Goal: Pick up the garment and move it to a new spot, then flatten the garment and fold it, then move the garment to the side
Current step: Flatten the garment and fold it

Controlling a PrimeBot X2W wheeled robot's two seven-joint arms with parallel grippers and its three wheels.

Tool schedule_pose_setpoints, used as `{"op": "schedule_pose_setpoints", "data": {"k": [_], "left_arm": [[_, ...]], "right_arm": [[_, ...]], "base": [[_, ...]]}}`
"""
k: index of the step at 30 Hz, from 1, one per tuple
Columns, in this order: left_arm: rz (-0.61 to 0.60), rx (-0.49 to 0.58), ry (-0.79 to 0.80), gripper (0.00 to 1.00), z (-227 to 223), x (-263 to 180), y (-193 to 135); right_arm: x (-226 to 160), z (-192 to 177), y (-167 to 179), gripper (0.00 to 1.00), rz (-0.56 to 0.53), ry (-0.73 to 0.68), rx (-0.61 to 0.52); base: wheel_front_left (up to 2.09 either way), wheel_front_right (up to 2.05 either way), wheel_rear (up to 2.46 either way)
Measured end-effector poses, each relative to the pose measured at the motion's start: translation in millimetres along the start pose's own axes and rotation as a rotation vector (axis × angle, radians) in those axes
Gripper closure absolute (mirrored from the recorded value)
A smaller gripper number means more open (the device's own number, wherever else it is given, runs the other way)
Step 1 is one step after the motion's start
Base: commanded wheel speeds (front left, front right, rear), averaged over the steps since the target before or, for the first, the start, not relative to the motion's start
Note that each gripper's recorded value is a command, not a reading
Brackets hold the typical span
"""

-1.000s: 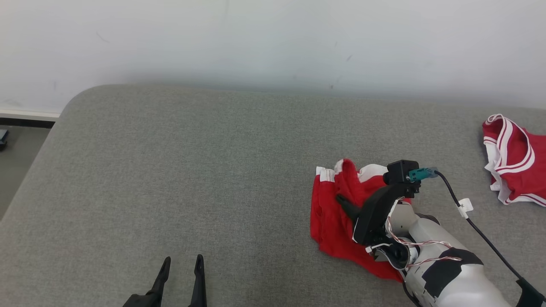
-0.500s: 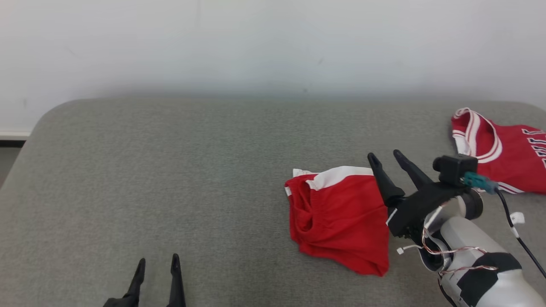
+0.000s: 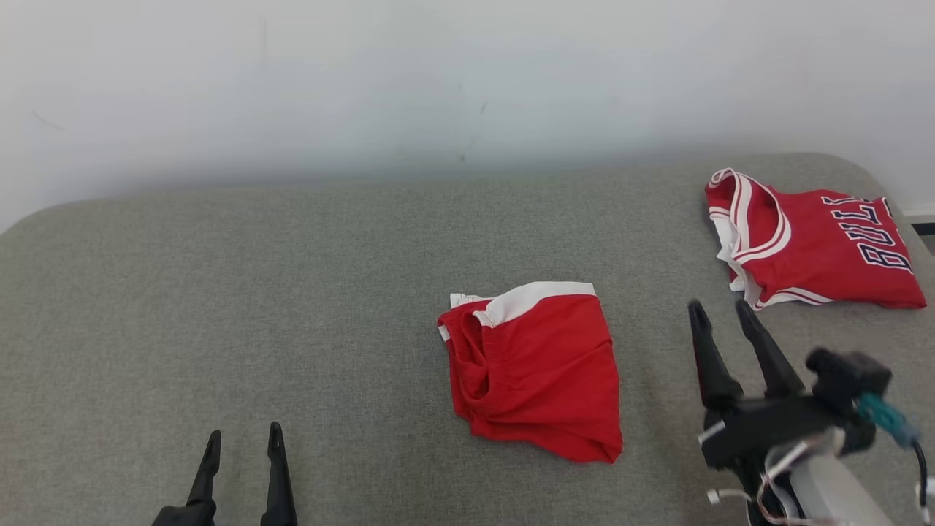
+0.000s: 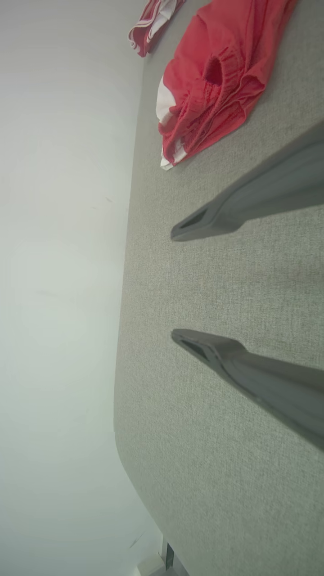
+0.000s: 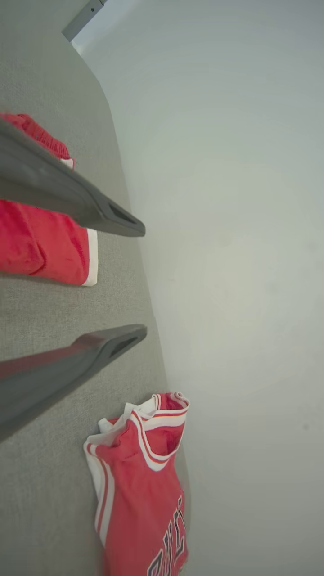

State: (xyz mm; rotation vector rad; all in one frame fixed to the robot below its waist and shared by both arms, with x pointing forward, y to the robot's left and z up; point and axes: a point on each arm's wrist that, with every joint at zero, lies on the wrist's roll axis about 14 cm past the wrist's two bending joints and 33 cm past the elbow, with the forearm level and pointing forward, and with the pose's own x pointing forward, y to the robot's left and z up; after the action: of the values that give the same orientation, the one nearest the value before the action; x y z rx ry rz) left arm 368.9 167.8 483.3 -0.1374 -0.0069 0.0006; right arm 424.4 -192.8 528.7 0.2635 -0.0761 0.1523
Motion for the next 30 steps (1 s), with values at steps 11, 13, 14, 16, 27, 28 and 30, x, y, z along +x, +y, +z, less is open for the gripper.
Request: {"op": "schedule_pose_setpoints", "data": {"k": [11, 13, 14, 16, 27, 28, 30], "left_arm": [[-0.01, 0.027, -0.016, 0.0, 5, -4, 0], [-0.01, 0.033, -0.016, 0.0, 5, -6, 0], [-0.013, 0.037, -0.016, 0.0, 5, -6, -1], [-0.017, 0.048, -0.012, 0.0, 4, -9, -1], [-0.028, 0.07, 0.012, 0.0, -4, -22, -2], [-0.029, 0.072, 0.013, 0.0, -5, -22, -2], [-0.03, 0.08, 0.018, 0.0, -6, -23, -2]], "right_arm": [[-50, -5, 4, 0.0, -0.092, -0.058, -0.031], [-56, -9, 8, 0.0, -0.095, -0.051, -0.036], [-59, -11, 9, 0.0, -0.095, -0.044, -0.042], [-64, -14, 11, 0.0, -0.101, -0.038, -0.044], [-75, -33, 21, 0.0, -0.088, 0.016, -0.067], [-76, -34, 21, 0.0, -0.088, 0.02, -0.068], [-75, -36, 22, 0.0, -0.086, 0.025, -0.066]], "base": [[0.0, 0.0, 0.0], [0.0, 0.0, 0.0], [0.0, 0.0, 0.0], [0.0, 0.0, 0.0], [0.0, 0.0, 0.0], [0.0, 0.0, 0.0], [0.0, 0.0, 0.0]]}}
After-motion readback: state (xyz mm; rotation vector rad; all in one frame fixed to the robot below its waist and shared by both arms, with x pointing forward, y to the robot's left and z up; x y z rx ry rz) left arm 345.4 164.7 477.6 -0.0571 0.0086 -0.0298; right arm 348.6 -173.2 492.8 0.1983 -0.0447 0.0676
